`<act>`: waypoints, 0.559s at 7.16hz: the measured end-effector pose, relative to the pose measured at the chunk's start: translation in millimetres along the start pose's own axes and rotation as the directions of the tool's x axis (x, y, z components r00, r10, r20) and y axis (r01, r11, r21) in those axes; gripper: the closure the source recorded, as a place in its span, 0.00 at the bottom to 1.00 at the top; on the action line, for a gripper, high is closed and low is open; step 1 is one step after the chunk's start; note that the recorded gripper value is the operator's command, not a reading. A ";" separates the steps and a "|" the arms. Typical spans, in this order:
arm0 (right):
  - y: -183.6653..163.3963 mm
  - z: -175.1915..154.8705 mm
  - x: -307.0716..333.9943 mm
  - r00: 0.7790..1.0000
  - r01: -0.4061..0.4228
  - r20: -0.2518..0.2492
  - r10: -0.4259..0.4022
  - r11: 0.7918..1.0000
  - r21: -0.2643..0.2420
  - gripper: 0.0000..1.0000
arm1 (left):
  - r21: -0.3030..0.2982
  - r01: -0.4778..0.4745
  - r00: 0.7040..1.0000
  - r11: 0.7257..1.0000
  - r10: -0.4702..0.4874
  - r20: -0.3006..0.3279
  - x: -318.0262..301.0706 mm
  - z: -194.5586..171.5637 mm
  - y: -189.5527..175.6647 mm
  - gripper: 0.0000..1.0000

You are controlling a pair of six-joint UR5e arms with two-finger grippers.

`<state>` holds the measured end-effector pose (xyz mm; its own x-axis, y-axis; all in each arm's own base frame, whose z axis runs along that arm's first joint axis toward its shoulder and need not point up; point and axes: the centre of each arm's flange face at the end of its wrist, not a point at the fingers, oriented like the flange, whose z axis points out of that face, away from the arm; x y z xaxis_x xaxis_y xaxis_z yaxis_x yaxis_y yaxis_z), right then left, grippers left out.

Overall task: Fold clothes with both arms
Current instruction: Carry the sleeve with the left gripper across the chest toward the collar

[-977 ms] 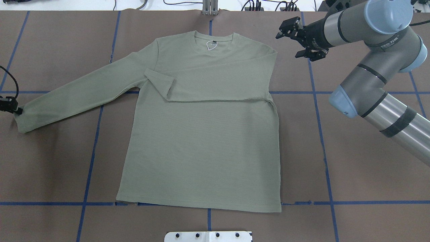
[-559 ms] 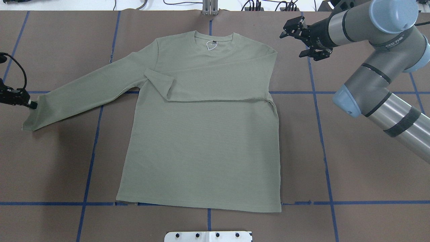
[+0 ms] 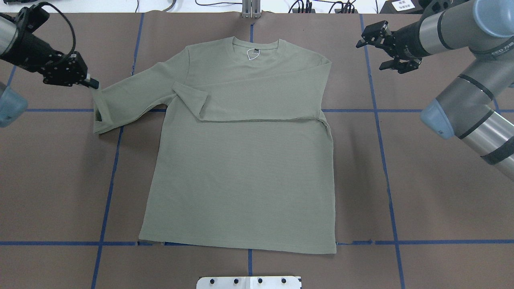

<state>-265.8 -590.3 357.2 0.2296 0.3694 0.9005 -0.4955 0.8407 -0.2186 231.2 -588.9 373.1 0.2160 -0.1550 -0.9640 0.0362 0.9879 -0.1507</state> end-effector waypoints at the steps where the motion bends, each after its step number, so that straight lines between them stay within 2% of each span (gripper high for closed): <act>1: -4.3 -6.2 10.5 1.000 0.006 -0.005 -0.006 1.000 -0.010 0.00 | -0.013 0.021 0.999 1.000 -0.021 -0.026 50.8 15.1 2.9 1.00; 2: -9.8 -13.9 21.8 1.000 0.008 -0.009 -0.008 1.000 -0.025 0.00 | -0.004 0.035 0.998 0.999 -0.035 -0.048 102.5 33.9 8.4 1.00; 4: -12.5 -25.4 40.8 1.000 0.016 -0.016 -0.017 0.999 -0.042 0.00 | 0.077 0.053 0.995 0.996 -0.046 -0.092 198.4 87.6 23.8 1.00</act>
<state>-228.9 -575.7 387.1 0.2510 0.3616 0.8979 -0.4564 0.8622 -0.2197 360.4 -596.3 197.4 0.1239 -0.1995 -0.9720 0.1227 0.9751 -0.1845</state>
